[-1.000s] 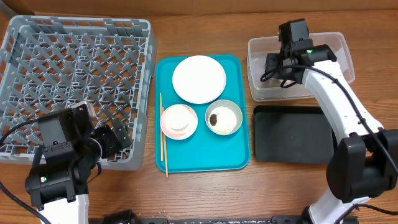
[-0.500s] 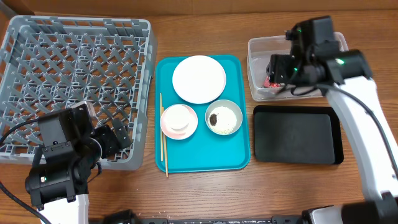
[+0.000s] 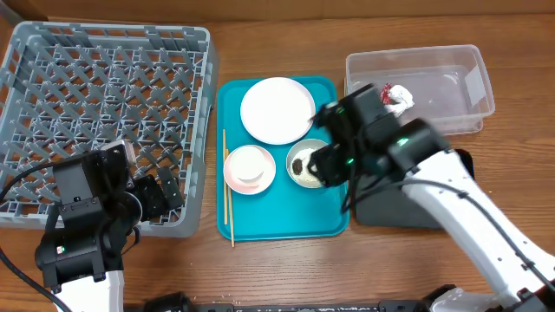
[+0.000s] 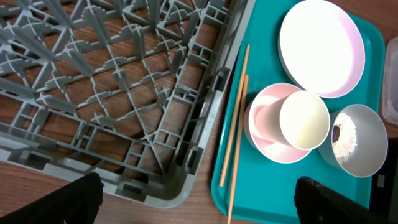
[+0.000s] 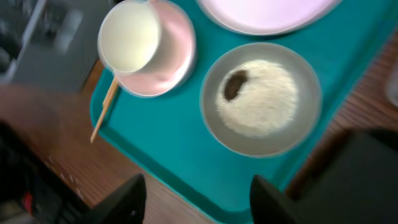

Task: Sort waste into correct bins and load items into the dishwasher
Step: 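Move the right gripper to the grey rice bowl and grasp its rim, then lift the bowl with the right gripper and tip rice onto the black tray, then carry the empty bowl with the right gripper and set it on the white plate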

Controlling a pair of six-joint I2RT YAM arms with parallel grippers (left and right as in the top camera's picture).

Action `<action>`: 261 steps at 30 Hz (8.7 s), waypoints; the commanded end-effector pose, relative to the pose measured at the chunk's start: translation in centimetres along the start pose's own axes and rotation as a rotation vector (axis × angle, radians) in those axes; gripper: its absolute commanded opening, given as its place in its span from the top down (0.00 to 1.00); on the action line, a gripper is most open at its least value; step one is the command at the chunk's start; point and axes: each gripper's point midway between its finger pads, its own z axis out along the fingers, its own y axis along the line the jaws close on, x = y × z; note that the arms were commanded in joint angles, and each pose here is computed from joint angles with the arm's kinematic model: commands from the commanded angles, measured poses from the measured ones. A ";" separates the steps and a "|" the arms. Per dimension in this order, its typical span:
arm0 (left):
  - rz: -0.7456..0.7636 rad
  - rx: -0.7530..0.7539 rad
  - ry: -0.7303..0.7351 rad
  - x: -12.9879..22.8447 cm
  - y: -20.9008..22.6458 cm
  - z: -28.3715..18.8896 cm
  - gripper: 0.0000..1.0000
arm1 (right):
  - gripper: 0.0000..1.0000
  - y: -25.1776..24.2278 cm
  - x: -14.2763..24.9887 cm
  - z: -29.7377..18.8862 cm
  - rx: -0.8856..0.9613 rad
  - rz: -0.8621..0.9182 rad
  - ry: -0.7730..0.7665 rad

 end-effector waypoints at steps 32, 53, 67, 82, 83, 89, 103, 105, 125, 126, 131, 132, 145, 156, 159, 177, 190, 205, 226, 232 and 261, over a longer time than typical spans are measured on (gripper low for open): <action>0.028 0.013 -0.024 -0.7 -0.3 -0.5 0.00 | 0.73 -0.2 2.5 14.8 0.070 -0.055 0.065; 0.028 0.013 -0.023 -0.7 -0.3 -0.5 0.00 | 0.95 -0.8 4.3 15.3 0.089 -0.023 0.140; 0.027 0.012 -0.021 -0.7 -0.3 -0.5 0.00 | 0.96 0.9 -0.4 9.0 0.114 0.036 0.012; 0.027 0.013 -0.022 -0.7 -0.3 -0.5 0.00 | 0.96 -3.7 -1.2 0.3 -0.013 0.437 -0.092; 0.027 0.012 -0.021 -0.7 -0.3 -0.5 0.00 | 0.96 -4.1 -0.9 0.2 -0.049 0.468 -0.084; 0.027 0.012 -0.022 -0.7 -0.3 -0.5 0.00 | 0.96 -6.1 0.9 -0.3 -0.277 0.519 -0.077; 0.028 0.013 -0.023 -0.7 -0.3 -0.5 0.00 | 0.96 -12.5 4.3 -4.5 -0.715 0.742 -0.371; 0.028 0.013 -0.024 -0.7 -0.3 -0.5 0.00 | 0.96 -13.1 4.7 -5.4 -0.770 0.782 -0.412; 0.028 0.013 -0.025 -0.7 -0.3 -0.5 0.00 | 0.96 -16.2 5.6 -10.5 -0.946 0.923 -0.597; 0.028 0.013 -0.025 -0.7 -0.3 -0.5 0.00 | 0.96 -16.2 5.6 -10.5 -0.945 0.923 -0.597; 0.028 0.013 -0.025 -0.7 -0.3 -0.5 0.00 | 0.96 -16.2 5.6 -10.5 -0.952 0.939 -0.589; 0.028 0.013 -0.025 -0.7 -0.3 -0.5 0.00 | 0.96 -16.2 5.6 -10.5 -0.952 0.940 -0.589; 0.028 0.013 -0.025 -0.7 -0.3 -0.5 0.01 | 0.96 -17.0 6.2 -9.0 -0.863 0.997 -0.548; 0.028 0.013 -0.025 -0.7 -0.3 -0.5 0.00 | 0.96 -17.5 6.4 -8.2 -0.797 1.006 -0.531; 0.028 0.013 -0.025 -0.7 -0.3 -0.5 0.00 | 0.96 -17.6 6.4 -8.2 -0.794 1.007 -0.529; 0.029 0.014 -0.028 -0.8 -0.3 -0.5 0.00 | 0.96 -15.0 5.0 -7.9 -0.817 0.775 -0.543; 0.029 0.013 -0.029 -0.8 -0.3 -0.5 0.00 | 0.96 -14.2 4.8 -7.5 -0.809 0.725 -0.529; 0.029 0.013 -0.029 -0.9 -0.3 -0.5 0.00 | 0.96 -13.5 4.8 -6.5 -0.768 0.685 -0.491; 0.031 0.016 -0.041 -1.1 -0.4 -0.6 0.00 | 0.96 -9.4 0.6 -7.2 -0.217 0.225 -0.139; 0.031 0.016 -0.040 -1.1 -0.4 -0.6 0.00 | 0.96 -7.8 -3.9 -4.5 0.052 -0.001 -0.176; 0.030 0.016 -0.039 -1.1 -0.4 -0.6 0.00 | 0.82 -1.5 -9.6 15.4 -0.003 -0.343 -0.190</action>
